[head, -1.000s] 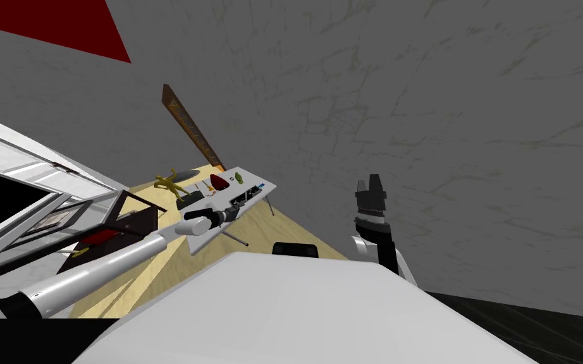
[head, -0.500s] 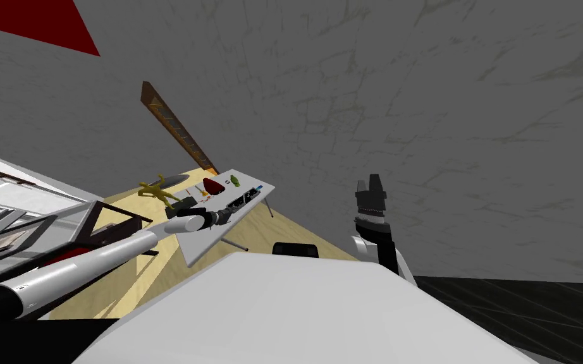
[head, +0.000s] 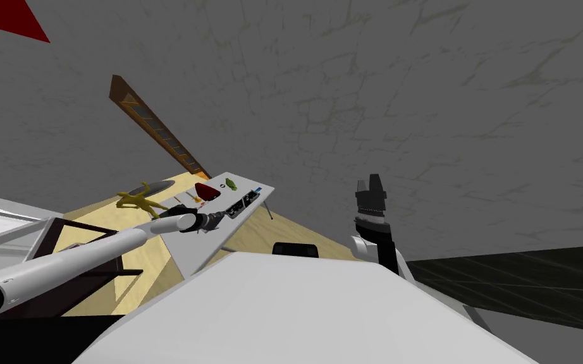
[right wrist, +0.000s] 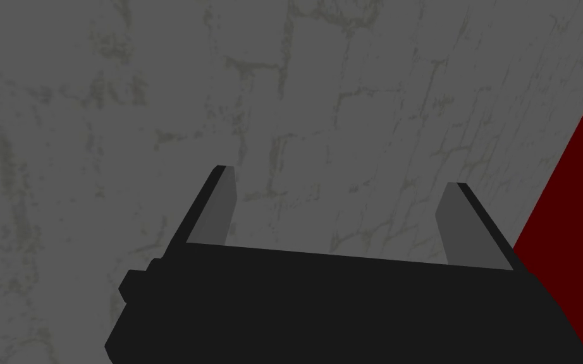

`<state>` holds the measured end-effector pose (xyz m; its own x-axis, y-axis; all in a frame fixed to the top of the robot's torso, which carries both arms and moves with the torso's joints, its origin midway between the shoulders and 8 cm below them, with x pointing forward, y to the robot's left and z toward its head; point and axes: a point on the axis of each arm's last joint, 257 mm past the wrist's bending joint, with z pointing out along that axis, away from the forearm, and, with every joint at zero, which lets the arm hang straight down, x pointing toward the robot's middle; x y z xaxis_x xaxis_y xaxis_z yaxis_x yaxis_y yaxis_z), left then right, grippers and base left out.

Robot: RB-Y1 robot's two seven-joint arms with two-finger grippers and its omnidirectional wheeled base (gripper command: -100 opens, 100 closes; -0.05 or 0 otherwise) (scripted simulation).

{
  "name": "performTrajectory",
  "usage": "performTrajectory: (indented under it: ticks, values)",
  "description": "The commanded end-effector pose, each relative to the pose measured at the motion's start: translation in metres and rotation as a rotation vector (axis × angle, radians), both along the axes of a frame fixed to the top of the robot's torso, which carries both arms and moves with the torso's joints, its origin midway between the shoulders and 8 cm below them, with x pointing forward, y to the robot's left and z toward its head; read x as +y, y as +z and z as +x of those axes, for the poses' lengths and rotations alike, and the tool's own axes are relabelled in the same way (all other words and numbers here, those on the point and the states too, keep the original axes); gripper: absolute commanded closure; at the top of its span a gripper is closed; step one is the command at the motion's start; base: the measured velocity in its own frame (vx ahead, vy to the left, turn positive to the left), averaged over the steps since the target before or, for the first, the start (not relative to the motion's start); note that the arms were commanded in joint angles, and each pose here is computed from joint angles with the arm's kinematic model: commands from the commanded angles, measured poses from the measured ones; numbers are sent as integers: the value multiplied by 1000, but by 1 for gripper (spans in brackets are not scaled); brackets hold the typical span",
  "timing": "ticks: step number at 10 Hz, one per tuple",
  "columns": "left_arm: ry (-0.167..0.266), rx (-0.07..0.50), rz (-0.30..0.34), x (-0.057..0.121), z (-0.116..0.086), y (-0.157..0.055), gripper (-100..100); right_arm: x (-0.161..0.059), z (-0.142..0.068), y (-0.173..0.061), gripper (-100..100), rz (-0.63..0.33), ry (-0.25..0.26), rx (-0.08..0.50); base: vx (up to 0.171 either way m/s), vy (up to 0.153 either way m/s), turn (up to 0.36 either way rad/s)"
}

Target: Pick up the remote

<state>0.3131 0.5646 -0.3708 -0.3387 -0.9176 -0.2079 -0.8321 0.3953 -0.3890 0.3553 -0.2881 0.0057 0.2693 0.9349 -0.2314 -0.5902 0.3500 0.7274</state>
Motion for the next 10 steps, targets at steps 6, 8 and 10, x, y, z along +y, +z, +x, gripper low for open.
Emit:
performTrajectory:
  ticks: [6, 8, 10]
  values:
    - [52, 213, 26, 51, -68, -11, -100, 0, 0, 0, 0, 0, 0, 0, 3, 151, -164]
    - [72, 306, 16, 64, -102, -17, -100, 0, 0, 0, 0, 0, 0, 0, -3, 143, -200]
    - [84, 387, -10, 66, -133, -25, -100, 0, 0, 0, 0, 0, 0, 0, -2, 187, -179]
